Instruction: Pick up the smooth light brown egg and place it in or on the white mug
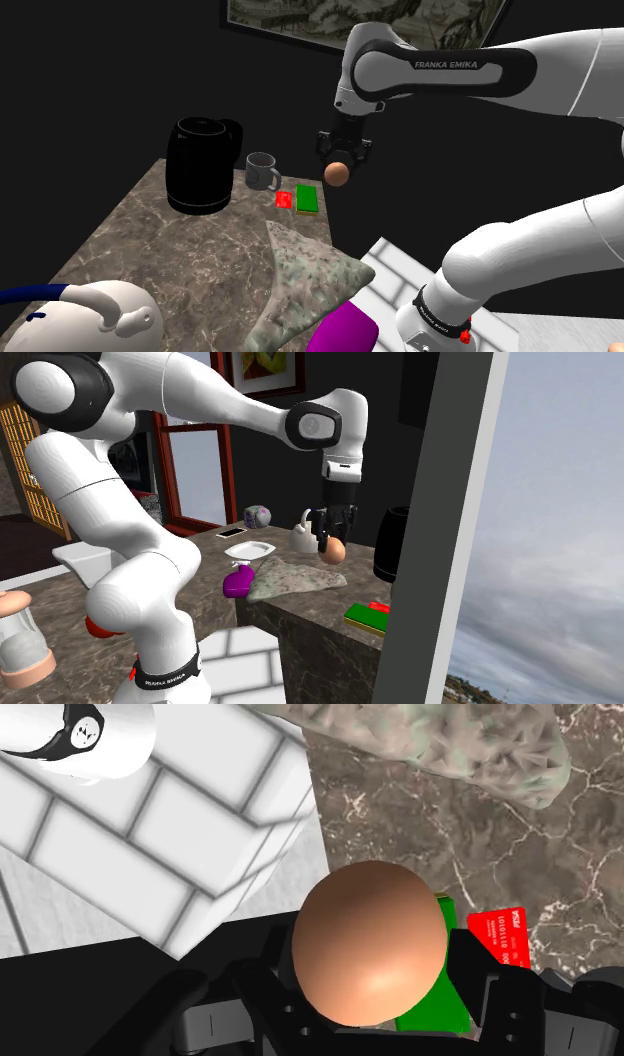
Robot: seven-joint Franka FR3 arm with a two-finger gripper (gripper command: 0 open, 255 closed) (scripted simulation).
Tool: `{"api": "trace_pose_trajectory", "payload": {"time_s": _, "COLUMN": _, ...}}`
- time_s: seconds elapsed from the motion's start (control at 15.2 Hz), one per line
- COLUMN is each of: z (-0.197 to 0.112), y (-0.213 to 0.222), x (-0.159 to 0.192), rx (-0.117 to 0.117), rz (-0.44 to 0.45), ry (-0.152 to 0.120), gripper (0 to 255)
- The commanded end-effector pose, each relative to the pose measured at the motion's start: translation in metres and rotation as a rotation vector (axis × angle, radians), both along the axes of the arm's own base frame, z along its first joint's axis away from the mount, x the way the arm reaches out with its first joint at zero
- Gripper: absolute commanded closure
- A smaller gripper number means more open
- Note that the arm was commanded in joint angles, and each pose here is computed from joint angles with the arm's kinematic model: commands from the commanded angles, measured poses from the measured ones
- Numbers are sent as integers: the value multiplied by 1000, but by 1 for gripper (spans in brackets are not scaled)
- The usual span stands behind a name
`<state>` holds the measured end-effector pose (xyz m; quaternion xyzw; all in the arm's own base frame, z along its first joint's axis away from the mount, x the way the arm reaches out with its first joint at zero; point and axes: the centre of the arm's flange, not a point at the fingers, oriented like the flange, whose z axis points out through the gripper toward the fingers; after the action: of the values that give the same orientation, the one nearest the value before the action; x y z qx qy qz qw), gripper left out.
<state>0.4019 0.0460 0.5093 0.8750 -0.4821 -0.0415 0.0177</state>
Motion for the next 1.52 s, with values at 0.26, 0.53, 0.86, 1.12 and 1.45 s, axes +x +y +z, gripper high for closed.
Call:
{"api": "trace_pose_trajectory", "payload": {"time_s": 0.26, "z": 9, "y": 5, "x": 65, "rx": 0, "rz": 0, "ry": 0, "gripper": 255}}
{"api": "trace_pose_trajectory", "payload": {"time_s": 0.53, "z": 12, "y": 8, "x": 117, "rx": 0, "rz": 0, "ry": 0, "gripper": 255}}
{"api": "trace_pose_trajectory", "payload": {"time_s": 0.86, "z": 17, "y": 13, "x": 183, "rx": 0, "rz": 0, "ry": 0, "gripper": 255}}
{"api": "trace_pose_trajectory", "payload": {"time_s": 1.12, "z": 20, "y": 17, "x": 236, "rx": 0, "rz": 0, "ry": 0, "gripper": 255}}
{"api": "trace_pose_trajectory", "payload": {"time_s": 1.45, "z": 6, "y": 18, "x": 257, "rx": 0, "rz": 0, "ry": 0, "gripper": 255}}
